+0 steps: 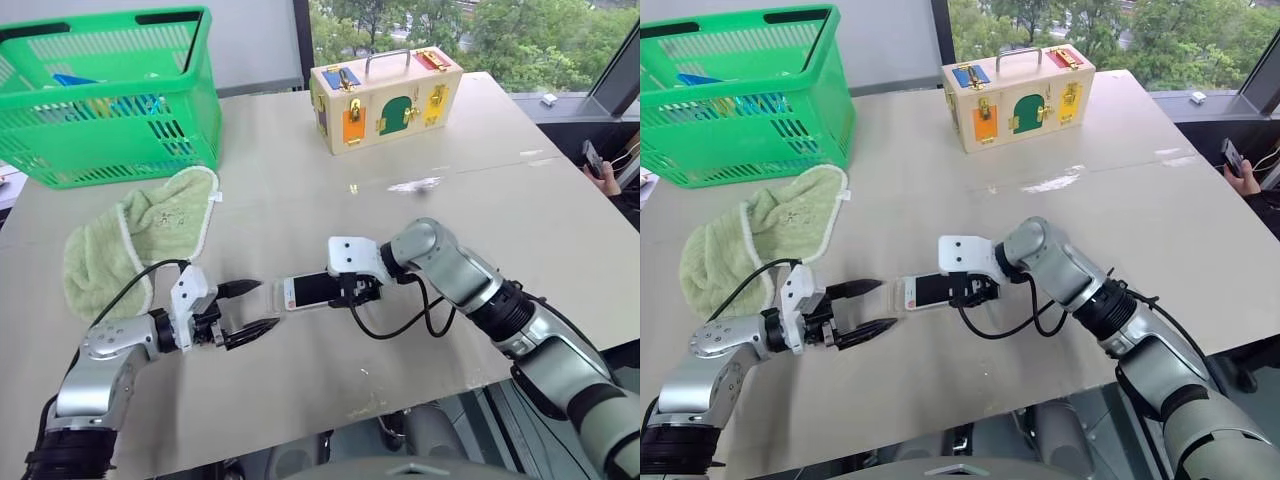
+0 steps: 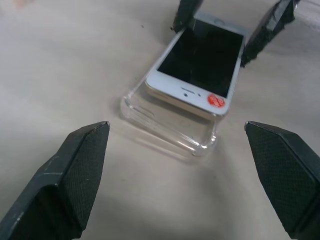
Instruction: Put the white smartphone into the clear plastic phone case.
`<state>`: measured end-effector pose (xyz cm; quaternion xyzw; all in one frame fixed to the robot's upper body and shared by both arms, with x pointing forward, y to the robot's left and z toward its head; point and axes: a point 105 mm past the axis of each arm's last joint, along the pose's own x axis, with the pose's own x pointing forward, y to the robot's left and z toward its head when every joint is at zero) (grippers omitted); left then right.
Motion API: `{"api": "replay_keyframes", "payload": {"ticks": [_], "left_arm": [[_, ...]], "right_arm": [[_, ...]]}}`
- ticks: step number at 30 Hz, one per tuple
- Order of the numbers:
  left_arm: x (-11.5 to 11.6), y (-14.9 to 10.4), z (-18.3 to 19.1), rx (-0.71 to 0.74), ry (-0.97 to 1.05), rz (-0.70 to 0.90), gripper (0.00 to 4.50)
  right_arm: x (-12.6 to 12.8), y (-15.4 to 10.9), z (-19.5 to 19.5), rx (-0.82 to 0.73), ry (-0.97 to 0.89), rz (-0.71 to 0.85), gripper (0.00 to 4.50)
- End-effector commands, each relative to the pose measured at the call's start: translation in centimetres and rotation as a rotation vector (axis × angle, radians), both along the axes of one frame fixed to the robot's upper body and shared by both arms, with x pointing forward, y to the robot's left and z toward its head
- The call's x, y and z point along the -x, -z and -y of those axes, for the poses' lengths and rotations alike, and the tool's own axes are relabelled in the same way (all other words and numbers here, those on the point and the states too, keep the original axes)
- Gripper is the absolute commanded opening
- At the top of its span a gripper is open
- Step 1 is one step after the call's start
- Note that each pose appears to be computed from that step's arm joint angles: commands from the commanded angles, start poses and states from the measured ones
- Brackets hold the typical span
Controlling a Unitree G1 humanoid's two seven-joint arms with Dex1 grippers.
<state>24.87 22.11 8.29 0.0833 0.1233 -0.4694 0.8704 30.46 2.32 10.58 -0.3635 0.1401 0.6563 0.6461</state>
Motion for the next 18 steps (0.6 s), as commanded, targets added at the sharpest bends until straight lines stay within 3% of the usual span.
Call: {"api": "replay_keyframes", "payload": {"ticks": [1, 14, 18], "left_arm": [[0.0, -1.0, 0.7, -0.002, 0.024, 0.045, 4.50], [-0.5, -1.9, 1.4, -0.001, 0.028, 0.067, 4.50], [-0.6, -1.9, 1.6, 0.005, 0.021, 0.075, 4.50]], "right_arm": [[-1.1, 1.5, 0.8, 0.051, 0.088, -0.019, 2.75], [-1.1, 4.1, 2.2, 0.242, -0.003, 0.060, 2.75], [-1.8, 4.2, 2.2, 0.231, 0.049, 0.051, 2.75]]}}
